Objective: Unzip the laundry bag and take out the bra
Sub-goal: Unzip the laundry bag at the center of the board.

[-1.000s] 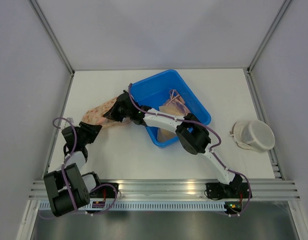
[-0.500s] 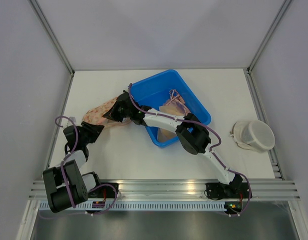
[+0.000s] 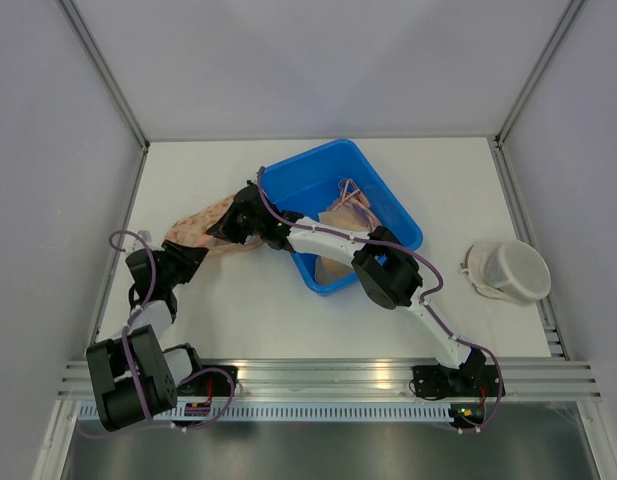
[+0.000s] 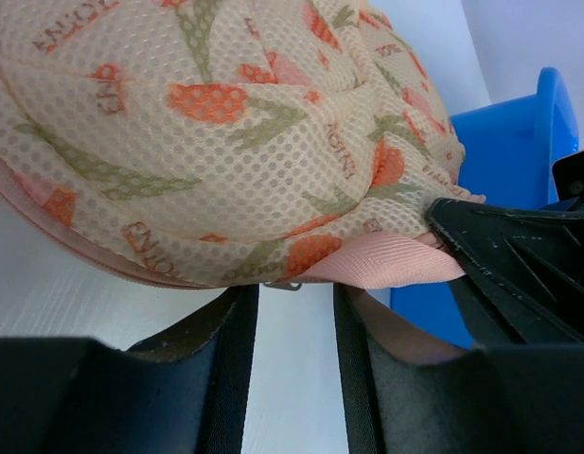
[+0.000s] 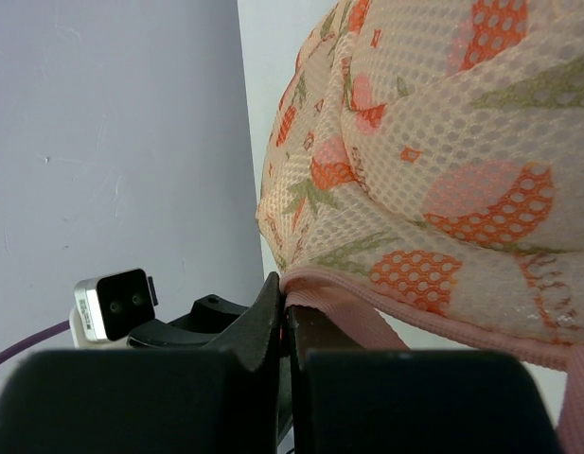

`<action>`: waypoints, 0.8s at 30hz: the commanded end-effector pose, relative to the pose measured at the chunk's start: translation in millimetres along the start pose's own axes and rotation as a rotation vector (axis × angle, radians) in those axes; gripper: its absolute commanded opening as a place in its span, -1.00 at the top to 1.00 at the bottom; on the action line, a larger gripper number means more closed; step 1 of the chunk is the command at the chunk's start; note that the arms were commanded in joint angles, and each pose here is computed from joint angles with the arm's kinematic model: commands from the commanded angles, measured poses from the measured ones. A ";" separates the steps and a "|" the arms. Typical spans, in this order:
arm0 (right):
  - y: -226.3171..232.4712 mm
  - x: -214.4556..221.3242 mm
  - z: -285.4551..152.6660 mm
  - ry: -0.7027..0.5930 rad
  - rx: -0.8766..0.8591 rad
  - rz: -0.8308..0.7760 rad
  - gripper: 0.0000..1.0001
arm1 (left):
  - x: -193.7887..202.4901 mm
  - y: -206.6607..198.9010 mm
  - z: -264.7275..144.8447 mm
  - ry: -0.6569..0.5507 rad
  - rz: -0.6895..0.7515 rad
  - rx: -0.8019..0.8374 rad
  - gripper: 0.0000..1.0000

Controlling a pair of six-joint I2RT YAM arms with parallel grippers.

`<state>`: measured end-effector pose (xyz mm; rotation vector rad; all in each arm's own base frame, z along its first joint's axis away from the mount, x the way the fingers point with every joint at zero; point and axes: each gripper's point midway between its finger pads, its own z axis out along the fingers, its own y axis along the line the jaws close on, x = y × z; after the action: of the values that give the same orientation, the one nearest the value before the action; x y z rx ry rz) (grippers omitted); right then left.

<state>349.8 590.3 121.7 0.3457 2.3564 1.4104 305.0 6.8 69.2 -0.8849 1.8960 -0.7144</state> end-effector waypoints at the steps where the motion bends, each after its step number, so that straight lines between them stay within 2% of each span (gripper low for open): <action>1: 52.4 -10.3 -25.2 -0.019 -0.109 -0.007 0.99 | -20.2 -15.6 0.6 -0.054 0.049 0.026 0.14; 14: 49.9 -8.7 -24.2 -0.017 -0.106 -0.009 0.99 | -19.8 -9.2 5.1 -0.040 0.039 -0.004 0.26; 24: 49.6 -9.3 -26.0 -0.017 -0.105 -0.011 0.99 | -20.4 -5.3 6.3 -0.044 0.036 -0.025 0.63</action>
<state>348.4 588.7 116.2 0.3476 2.3692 1.4005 307.2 11.1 67.5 -0.9152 1.9112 -0.6900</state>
